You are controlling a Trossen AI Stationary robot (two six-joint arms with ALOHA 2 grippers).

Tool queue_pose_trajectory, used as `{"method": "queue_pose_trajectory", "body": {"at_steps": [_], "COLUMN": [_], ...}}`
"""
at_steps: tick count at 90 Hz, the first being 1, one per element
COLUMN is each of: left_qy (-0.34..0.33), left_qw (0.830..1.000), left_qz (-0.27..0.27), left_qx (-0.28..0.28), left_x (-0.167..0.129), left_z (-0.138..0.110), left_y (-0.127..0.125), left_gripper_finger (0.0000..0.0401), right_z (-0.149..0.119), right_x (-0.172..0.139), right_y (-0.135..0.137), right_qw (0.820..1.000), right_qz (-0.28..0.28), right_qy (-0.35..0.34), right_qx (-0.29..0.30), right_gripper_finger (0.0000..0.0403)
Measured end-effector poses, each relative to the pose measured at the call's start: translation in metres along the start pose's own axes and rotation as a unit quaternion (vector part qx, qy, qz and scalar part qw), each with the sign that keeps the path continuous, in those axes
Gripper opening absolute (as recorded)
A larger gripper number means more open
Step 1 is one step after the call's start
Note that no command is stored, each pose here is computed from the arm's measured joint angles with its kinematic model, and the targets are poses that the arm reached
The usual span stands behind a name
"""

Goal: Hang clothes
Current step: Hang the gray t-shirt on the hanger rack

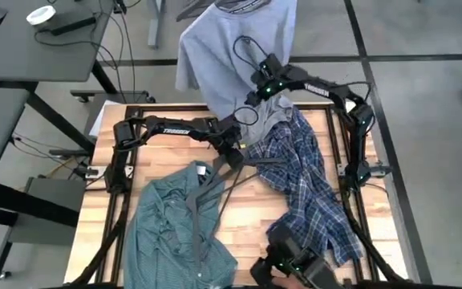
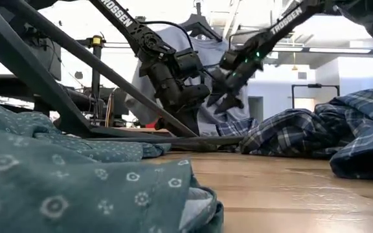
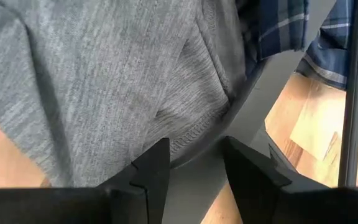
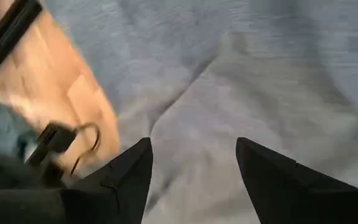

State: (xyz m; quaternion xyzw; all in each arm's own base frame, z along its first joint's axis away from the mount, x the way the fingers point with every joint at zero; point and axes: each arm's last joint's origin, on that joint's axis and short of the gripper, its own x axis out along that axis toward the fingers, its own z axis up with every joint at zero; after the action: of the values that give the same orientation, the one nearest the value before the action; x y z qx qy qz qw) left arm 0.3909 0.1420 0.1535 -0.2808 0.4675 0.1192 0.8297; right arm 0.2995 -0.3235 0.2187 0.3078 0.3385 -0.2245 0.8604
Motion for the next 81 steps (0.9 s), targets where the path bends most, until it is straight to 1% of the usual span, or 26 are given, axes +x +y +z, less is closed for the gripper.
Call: {"method": "queue_pose_trajectory", "body": {"at_steps": [9,14,20,28,41,50,55,61,65,73,78,81], "left_qy": [0.001,0.001,0.0,-0.004,-0.005,-0.003,-0.003,-0.003,-0.002,-0.001,-0.001,-0.002], "left_qw": [1.0,1.0,1.0,1.0,1.0,1.0,1.0,1.0,1.0,1.0,1.0,1.0], "left_qz": [-0.002,-0.003,-0.004,-0.005,-0.008,-0.008,-0.008,-0.008,-0.009,-0.009,-0.009,-0.009], "left_qx": [0.002,0.004,0.008,0.01,0.012,0.011,0.01,0.008,0.008,0.009,0.009,0.009], "left_x": [0.001,0.001,0.001,0.002,0.002,0.002,0.002,0.002,0.002,0.002,0.002,0.002], "left_z": [-0.001,-0.001,-0.001,-0.001,-0.001,-0.001,-0.001,-0.001,-0.001,-0.002,-0.001,-0.001], "left_y": [-0.002,-0.004,-0.006,-0.007,-0.008,-0.008,-0.008,-0.008,-0.008,-0.008,-0.008,-0.007], "left_gripper_finger": [0.0131,0.0131,0.0131,0.0131,0.0131,0.0131,0.0131,0.0131,0.0131,0.0131,0.0131,0.0131], "right_z": [-0.005,-0.001,0.007,0.025,0.056,0.09,0.109,0.127,0.137,0.152,0.156,0.157], "right_x": [0.007,0.01,0.009,0.01,0.006,-0.015,-0.033,-0.056,-0.072,-0.103,-0.118,-0.124], "right_y": [-0.018,-0.031,-0.049,-0.075,-0.108,-0.119,-0.126,-0.135,-0.139,-0.145,-0.147,-0.147], "right_qw": [0.997,0.993,0.988,0.979,0.963,0.938,0.917,0.892,0.876,0.851,0.848,0.852], "right_qz": [-0.056,-0.074,-0.081,-0.077,-0.072,-0.07,-0.076,-0.099,-0.121,-0.154,-0.155,-0.149], "right_qy": [-0.045,-0.079,-0.106,-0.159,-0.241,-0.334,-0.389,-0.442,-0.466,-0.497,-0.502,-0.499], "right_qx": [0.034,0.047,0.081,0.104,0.092,0.058,0.033,-0.005,-0.035,-0.077,-0.071,-0.055], "right_gripper_finger": [0.0217,0.0217,0.0217,0.0217,0.0217,0.0217,0.0217,0.0217,0.0217,0.0217,0.0217,0.0217]}}
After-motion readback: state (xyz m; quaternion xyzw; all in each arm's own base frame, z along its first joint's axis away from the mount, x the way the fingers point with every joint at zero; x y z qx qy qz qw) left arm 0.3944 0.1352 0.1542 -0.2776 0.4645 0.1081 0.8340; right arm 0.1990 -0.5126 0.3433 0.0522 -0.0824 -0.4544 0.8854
